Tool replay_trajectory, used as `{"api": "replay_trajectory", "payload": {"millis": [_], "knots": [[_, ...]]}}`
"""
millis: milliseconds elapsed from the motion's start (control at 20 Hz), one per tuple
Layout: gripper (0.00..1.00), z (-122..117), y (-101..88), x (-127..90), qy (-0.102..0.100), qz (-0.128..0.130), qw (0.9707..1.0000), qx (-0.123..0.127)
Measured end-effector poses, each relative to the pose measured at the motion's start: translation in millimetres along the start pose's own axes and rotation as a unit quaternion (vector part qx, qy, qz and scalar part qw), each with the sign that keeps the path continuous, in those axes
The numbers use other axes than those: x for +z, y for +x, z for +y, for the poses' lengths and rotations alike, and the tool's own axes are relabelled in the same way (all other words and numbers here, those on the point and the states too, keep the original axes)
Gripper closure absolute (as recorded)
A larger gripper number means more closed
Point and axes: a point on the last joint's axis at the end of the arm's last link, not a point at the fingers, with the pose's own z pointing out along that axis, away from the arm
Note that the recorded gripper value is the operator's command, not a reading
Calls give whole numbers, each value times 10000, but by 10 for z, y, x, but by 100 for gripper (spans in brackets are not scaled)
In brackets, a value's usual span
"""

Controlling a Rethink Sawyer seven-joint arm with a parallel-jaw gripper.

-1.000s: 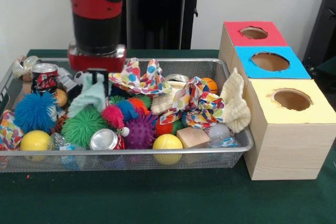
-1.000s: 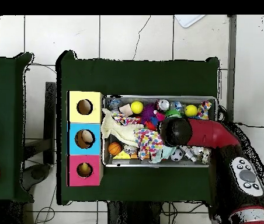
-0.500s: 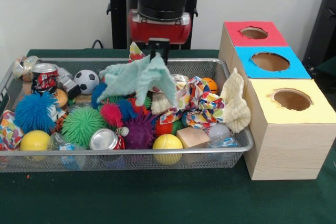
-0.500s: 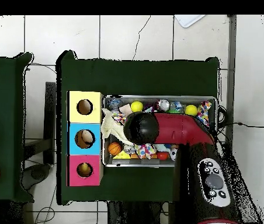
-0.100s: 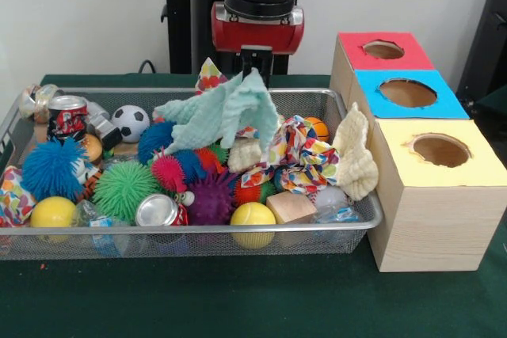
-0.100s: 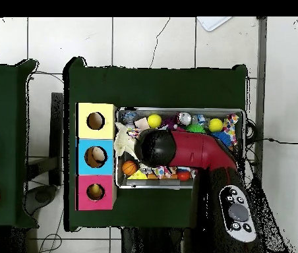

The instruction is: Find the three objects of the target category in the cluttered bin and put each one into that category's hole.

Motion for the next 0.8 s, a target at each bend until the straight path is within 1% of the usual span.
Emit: {"api": "replay_trajectory", "payload": {"millis": [300, 450, 600, 800], "knots": [[100, -70, 79, 49, -93, 130, 9996, 237], [100, -70, 133, 53, -105, 182, 9994, 281], [100, -27, 226, 20, -94, 245, 9992, 316], [100, 128, 283, -40, -72, 269, 9992, 295]]}}
